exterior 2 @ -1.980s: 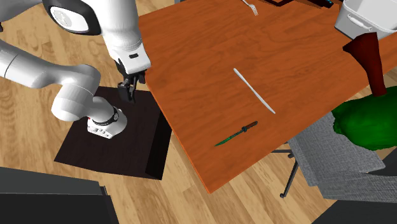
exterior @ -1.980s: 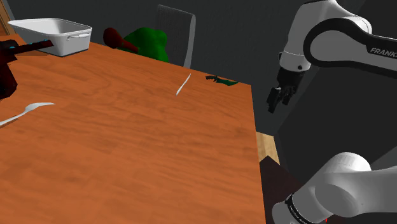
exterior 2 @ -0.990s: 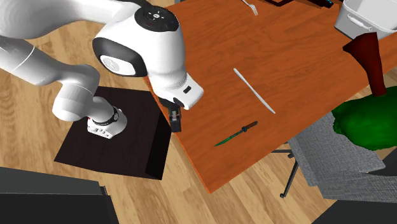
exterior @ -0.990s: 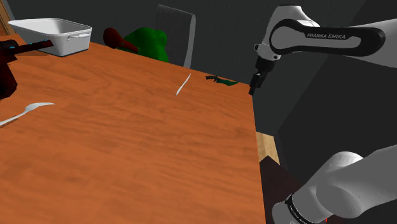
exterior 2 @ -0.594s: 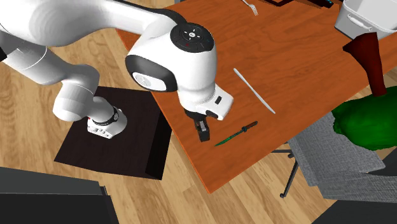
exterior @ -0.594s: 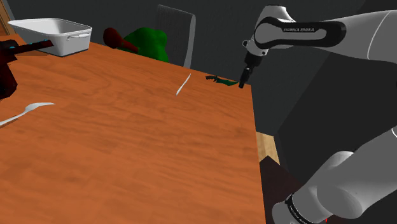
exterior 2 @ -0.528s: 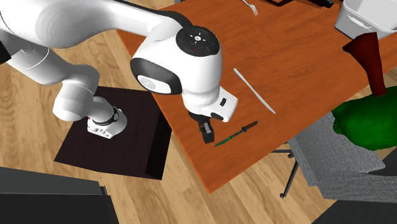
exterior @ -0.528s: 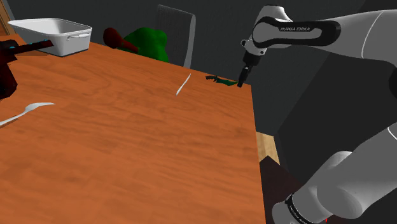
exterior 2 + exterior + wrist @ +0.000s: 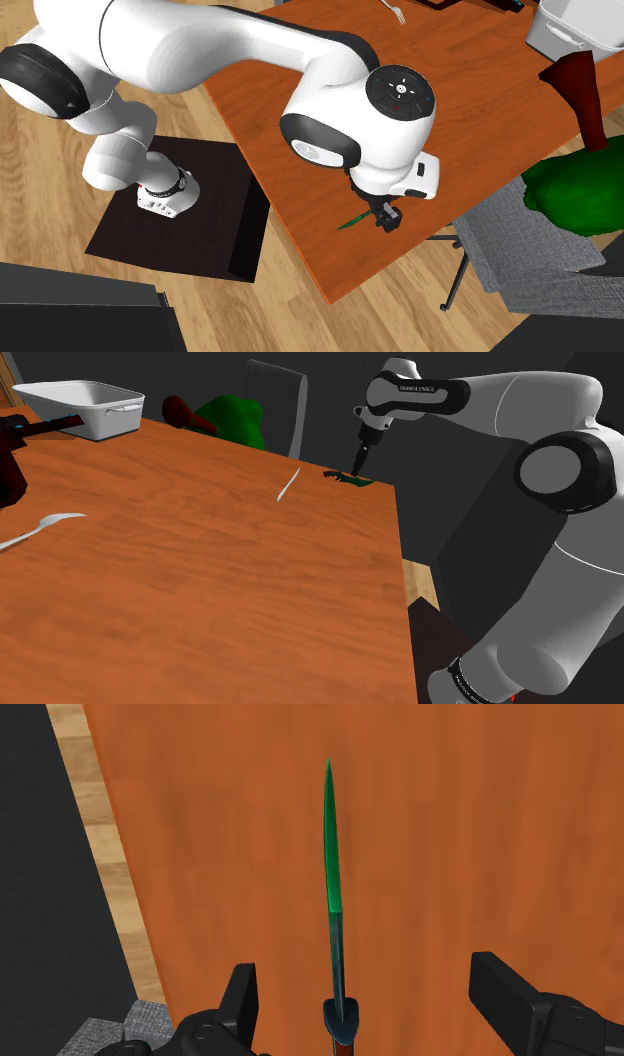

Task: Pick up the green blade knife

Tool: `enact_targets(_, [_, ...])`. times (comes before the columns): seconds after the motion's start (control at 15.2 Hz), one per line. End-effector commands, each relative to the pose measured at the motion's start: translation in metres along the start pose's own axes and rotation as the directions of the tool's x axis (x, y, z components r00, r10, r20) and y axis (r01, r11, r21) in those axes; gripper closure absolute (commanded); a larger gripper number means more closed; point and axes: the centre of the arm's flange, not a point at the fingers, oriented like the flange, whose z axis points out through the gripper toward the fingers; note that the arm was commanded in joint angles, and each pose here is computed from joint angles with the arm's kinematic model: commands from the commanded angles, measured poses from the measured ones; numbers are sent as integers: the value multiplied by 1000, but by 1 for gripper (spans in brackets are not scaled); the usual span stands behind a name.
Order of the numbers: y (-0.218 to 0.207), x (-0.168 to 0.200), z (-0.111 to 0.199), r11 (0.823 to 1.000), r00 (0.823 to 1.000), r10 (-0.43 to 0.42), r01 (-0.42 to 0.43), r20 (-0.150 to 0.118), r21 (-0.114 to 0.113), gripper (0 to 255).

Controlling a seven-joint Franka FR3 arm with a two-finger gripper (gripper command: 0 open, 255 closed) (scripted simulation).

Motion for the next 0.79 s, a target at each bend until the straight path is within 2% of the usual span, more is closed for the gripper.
enact_targets(0.0, [9,14,2,999,999,-38,38,-14,6,0])
enact_targets(0.59, [8,10,42,999,999,-38,38,-14,6,0])
enact_targets(0.66, [8,10,42,999,999,-38,38,-14,6,255])
enact_targets(0.73, [8,10,42,999,999,-38,38,-14,6,255])
